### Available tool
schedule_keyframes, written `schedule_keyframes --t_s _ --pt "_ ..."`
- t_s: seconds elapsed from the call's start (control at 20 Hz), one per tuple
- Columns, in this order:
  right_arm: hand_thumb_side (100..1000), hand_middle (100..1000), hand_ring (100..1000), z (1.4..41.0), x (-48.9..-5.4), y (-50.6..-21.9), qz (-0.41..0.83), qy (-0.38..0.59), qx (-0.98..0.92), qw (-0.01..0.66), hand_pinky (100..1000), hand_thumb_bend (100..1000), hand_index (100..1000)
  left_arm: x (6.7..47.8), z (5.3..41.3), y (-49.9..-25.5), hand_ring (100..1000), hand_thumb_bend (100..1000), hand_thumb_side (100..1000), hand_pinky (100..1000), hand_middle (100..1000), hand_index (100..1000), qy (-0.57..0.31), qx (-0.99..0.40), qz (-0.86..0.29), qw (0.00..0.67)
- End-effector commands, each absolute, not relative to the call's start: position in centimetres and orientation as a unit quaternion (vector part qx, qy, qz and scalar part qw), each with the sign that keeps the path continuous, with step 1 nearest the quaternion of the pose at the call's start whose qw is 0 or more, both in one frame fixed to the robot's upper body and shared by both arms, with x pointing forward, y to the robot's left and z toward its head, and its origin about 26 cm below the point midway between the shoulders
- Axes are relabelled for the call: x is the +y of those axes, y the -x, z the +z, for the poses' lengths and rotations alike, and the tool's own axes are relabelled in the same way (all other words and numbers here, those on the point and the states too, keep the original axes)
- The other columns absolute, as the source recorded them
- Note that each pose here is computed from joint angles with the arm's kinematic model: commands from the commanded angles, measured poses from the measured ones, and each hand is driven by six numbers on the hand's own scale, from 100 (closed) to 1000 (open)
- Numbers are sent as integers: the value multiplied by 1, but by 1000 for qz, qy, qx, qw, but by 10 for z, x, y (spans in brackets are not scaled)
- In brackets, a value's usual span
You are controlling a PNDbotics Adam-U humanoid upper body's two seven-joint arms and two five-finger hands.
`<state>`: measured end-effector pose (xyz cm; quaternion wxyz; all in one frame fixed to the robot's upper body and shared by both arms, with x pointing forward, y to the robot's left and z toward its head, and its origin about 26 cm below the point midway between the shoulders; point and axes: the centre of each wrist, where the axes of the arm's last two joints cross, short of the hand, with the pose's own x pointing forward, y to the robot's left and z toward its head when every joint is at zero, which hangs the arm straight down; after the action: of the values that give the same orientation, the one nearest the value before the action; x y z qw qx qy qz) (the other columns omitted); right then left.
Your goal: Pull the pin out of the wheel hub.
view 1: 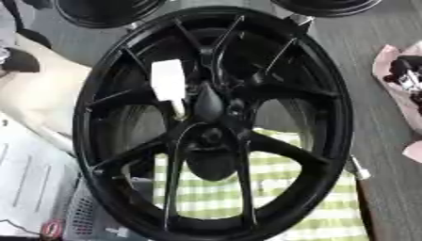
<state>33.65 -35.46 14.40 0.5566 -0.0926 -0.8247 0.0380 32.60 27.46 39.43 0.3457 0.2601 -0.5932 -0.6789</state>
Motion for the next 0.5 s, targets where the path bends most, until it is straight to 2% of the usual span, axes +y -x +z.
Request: schedule_keyframes --t_s 0.05,0.5 --pt "403 608 664 153 -360 -336 52 104 -828 549 900 401 726 262 398 -333 777 636 509 799 677 776 -241 -587 -683 362" --pt "404 608 663 151 -358 -337 55 100 -825 553 900 399 726 216 397 -357 805 698 484 795 707 810 -172 -574 -694 399"
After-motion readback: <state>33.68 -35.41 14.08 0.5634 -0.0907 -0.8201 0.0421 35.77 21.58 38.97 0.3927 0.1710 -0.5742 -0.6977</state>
